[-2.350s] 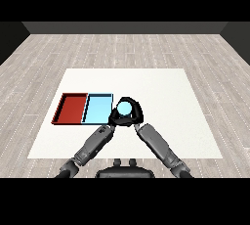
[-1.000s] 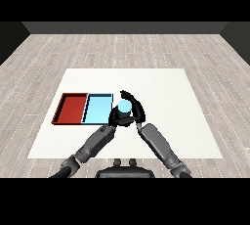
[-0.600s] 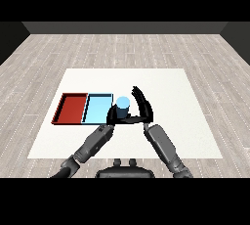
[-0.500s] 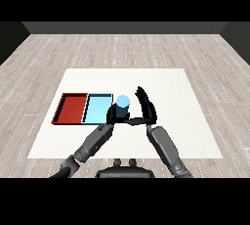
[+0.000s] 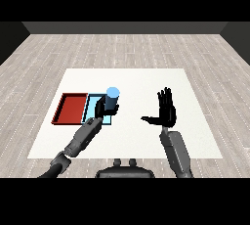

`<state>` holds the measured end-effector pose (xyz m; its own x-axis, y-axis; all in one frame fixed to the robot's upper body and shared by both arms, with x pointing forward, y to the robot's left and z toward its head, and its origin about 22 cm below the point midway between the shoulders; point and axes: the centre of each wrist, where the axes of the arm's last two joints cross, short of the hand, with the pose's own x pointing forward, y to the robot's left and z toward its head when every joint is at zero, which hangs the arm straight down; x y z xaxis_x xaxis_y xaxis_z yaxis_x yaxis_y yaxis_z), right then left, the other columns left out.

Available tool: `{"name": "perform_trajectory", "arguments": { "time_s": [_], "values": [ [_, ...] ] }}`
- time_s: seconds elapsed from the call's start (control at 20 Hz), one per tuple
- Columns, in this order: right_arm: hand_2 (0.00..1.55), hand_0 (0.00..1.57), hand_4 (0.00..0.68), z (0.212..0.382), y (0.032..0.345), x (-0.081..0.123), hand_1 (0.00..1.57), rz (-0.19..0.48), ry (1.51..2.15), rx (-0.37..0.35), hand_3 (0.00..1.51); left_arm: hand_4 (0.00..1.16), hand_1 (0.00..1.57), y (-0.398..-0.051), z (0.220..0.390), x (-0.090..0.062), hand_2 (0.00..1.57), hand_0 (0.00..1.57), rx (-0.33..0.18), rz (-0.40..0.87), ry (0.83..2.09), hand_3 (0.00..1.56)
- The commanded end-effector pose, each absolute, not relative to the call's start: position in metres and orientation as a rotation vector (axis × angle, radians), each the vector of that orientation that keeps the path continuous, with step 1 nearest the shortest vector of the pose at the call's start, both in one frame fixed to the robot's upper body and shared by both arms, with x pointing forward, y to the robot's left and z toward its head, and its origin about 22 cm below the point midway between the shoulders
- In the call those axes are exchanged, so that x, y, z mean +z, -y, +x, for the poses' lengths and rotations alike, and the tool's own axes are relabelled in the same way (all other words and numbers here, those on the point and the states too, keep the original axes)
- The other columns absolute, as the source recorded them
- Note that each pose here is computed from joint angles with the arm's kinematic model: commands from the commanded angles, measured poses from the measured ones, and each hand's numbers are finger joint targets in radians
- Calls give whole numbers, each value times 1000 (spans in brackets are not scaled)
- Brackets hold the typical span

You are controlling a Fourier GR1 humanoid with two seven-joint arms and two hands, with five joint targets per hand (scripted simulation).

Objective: Pick the blue can and put it in the blue box

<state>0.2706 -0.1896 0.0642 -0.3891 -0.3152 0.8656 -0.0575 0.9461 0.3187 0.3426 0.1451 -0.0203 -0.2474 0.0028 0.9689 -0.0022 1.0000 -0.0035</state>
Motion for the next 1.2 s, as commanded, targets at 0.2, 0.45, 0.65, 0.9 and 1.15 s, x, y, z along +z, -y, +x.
{"name": "perform_trajectory", "arguments": {
  "time_s": [0.2, 0.45, 0.65, 0.9, 1.15],
  "values": [
    [0, 0, 0, 258, 198, 54, 0, 243, 1931, -358, 0, 1141, 1571, -213, 368, -12, 1571, 1571, -101, 344, 1698, 1507],
    [0, 0, 0, 258, 227, 40, 0, 230, 1938, -377, 0, 1012, 1571, -236, 387, -12, 1561, 1571, -171, 513, 1456, 1483],
    [0, 0, 0, 261, 220, 25, 0, 233, 1916, -381, 0, 940, 1437, -232, 383, -37, 1353, 1437, -229, 610, 1233, 1181],
    [0, 0, 0, 271, 228, 21, 0, 242, 1915, -418, 0, 917, 650, -220, 367, -73, 585, 650, -270, 644, 1015, 236],
    [0, 0, 0, 263, 232, 14, 0, 207, 1887, -381, 0, 757, 1377, -229, 365, -77, 1203, 1377, -131, 632, 938, 0]
  ]
}}
